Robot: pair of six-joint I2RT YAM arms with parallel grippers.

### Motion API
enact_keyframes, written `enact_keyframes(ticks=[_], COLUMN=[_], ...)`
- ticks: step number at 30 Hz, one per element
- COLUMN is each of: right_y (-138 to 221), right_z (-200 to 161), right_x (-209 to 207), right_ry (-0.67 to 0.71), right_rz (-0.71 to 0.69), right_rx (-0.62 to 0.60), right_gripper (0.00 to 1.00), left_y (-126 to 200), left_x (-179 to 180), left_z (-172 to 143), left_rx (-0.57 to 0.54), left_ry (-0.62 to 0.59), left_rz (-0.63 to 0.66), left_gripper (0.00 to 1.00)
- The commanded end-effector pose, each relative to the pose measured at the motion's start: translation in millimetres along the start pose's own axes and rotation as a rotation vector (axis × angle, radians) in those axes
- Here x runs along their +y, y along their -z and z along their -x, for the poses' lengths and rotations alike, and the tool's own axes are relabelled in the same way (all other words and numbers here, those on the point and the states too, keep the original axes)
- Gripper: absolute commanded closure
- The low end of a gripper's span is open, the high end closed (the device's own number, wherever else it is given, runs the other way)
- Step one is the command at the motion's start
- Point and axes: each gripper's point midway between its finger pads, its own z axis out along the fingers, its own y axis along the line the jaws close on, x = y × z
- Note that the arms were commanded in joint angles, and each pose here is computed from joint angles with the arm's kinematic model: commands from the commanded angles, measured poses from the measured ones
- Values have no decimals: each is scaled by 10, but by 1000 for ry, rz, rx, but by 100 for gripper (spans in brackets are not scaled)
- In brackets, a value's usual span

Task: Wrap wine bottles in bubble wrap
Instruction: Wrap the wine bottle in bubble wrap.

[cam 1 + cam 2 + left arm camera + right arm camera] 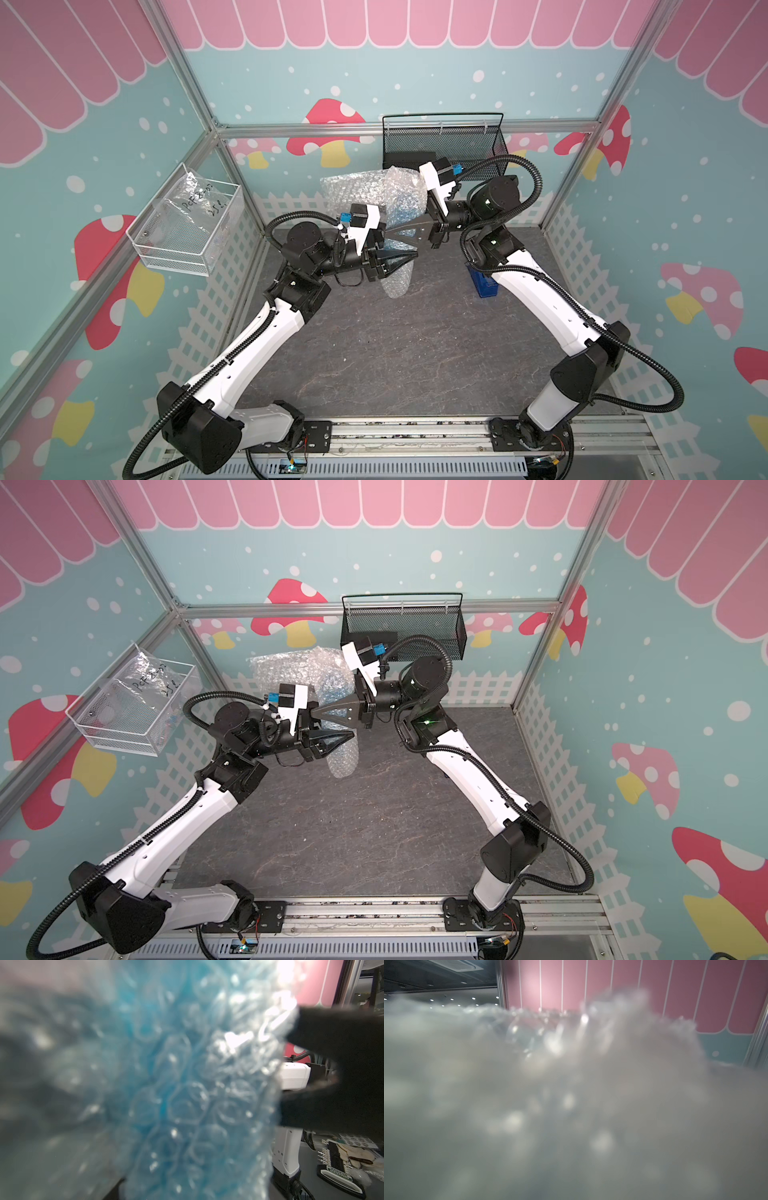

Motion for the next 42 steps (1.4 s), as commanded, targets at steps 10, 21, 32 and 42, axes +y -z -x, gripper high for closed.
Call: enact_keyframes(ticks=[10,21,32,42], right_y=[236,130,29,-122], right_z=[511,462,460,203], right_x=[-536,-657,-530,-535], right_ry=[202,147,86,74], right_rz=[-659,-786,-738,-651], right_rx=[-90,-149,-160,-69], right_gripper=[94,95,95,58], left_y=[730,506,387,150], left_x=[594,550,776,632], left_z=[-143,-123,-126,-87], left_rx=[-41,-102,-114,-64], left_ry=[-143,-255,-331,-356], left_rz=[796,842,974,818], left_gripper=[0,0,11,74])
